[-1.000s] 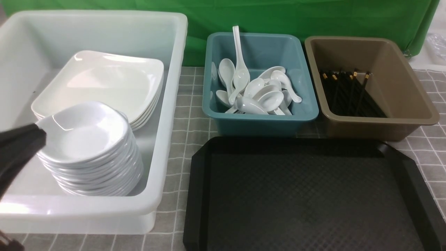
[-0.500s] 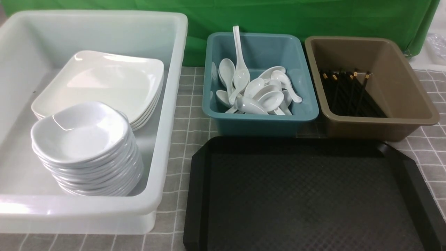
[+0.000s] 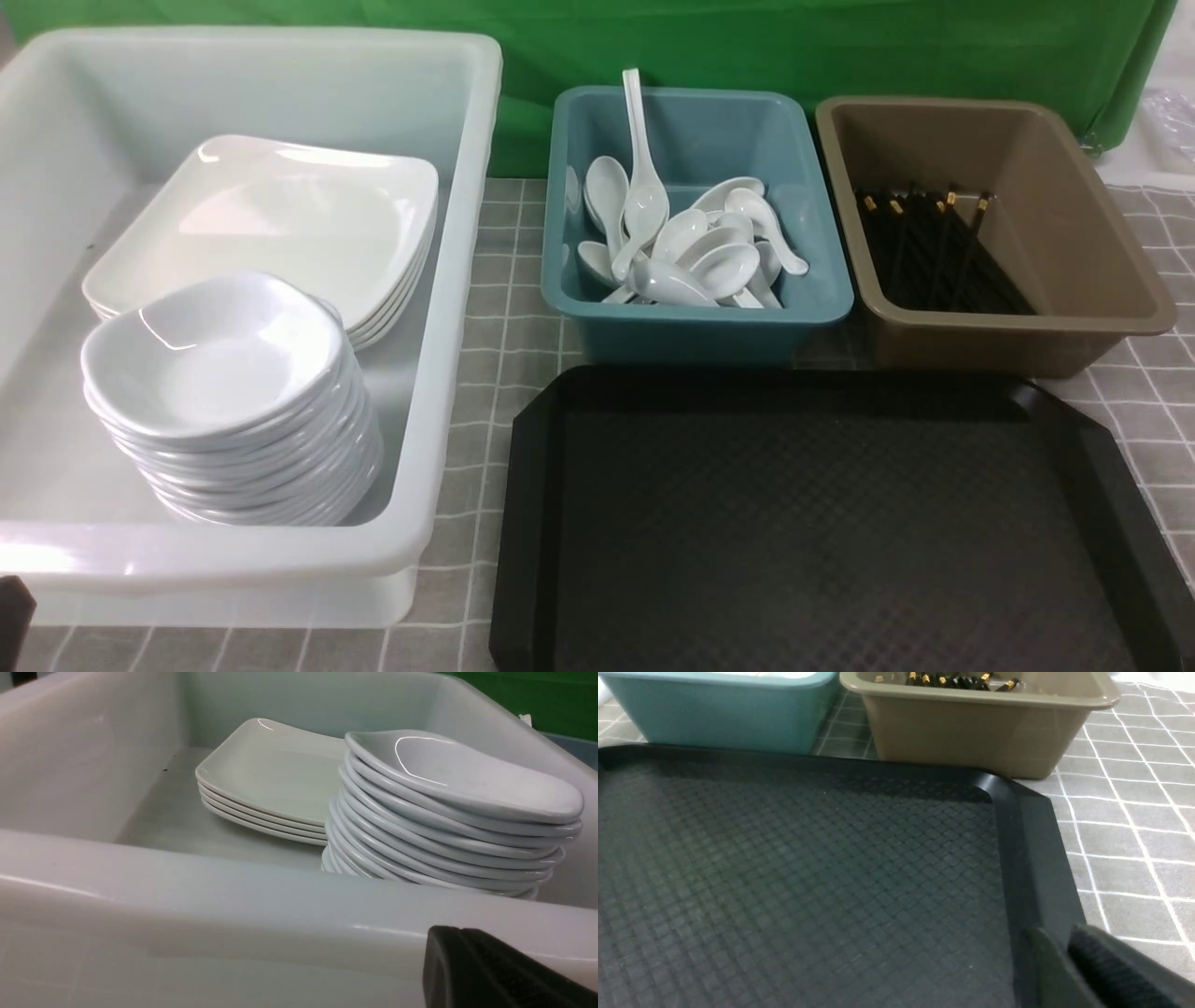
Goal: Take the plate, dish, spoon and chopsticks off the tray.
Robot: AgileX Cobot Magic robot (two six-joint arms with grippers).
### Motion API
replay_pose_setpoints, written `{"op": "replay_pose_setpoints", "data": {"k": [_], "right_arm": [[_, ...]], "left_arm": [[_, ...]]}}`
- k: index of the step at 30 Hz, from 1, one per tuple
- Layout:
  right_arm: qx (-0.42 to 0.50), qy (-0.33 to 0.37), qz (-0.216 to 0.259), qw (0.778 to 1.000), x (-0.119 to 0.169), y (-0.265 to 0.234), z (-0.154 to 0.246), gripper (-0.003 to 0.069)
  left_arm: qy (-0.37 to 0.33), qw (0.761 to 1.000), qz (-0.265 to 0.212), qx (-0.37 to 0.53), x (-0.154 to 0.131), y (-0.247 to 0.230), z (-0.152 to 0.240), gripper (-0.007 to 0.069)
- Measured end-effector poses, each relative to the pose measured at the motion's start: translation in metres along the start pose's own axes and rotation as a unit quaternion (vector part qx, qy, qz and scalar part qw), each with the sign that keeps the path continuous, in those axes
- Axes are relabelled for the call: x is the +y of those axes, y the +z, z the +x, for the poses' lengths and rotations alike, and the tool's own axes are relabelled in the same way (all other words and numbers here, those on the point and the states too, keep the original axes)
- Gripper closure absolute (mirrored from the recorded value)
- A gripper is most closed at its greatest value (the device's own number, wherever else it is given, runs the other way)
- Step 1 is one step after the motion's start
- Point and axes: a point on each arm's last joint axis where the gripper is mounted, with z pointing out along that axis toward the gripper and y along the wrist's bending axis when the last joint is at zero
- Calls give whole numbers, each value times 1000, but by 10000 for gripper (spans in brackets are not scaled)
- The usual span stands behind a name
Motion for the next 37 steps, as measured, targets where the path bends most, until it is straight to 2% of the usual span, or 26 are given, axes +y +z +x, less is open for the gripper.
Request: {"op": "replay_pose_setpoints", "data": {"k": [37], "right_arm": [[0,0,0,1000,0,0,0,445]], "left_arm": [[0,1000,0,-3,0,0,-1,622]]}}
